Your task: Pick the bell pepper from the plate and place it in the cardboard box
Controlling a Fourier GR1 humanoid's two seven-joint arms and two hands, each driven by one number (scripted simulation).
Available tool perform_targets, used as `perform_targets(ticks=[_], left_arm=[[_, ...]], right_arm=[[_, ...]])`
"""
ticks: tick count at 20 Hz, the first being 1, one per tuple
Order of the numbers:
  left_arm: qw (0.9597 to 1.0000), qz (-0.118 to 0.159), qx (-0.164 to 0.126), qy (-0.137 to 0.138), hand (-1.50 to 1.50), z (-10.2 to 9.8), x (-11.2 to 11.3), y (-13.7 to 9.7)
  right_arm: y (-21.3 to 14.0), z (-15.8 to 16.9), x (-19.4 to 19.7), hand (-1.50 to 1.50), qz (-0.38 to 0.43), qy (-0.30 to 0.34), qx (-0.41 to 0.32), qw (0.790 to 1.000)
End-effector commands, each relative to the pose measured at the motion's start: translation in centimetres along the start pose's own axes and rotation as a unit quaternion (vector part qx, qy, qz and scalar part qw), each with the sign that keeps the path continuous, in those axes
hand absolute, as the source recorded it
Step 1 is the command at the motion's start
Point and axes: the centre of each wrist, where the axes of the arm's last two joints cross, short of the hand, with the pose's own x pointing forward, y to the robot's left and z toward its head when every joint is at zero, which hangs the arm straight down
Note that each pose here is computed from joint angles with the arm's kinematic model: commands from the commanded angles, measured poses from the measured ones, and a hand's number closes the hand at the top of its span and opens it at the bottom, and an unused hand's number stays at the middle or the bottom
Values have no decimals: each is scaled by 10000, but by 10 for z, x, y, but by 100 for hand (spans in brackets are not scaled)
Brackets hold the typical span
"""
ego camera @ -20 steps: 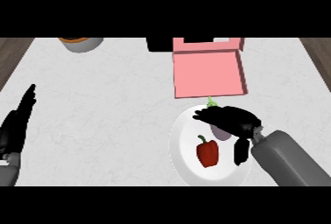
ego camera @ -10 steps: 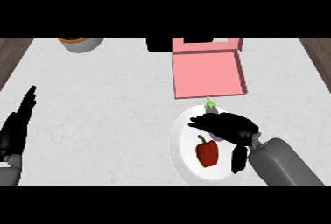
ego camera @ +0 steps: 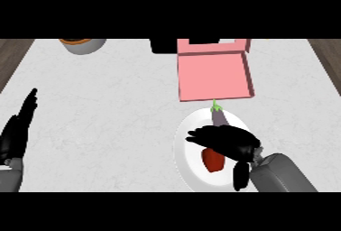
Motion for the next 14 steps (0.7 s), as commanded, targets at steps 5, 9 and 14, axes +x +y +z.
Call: perform_targets(ticks=[5, 9, 14], left_arm=[[10000, -57, 74, -3, 0, 0, 6, -13], [9999, -94, 41, -24, 0, -6, -1, 1], [10000, -40, -18, -20, 0, 19, -10, 8]], right_arm=[[14, 5, 12, -150, 188, 615, 269, 9976], [38, -39, -12, -150, 296, 684, 260, 9969], [39, -37, 4, 150, 701, 537, -763, 9932]])
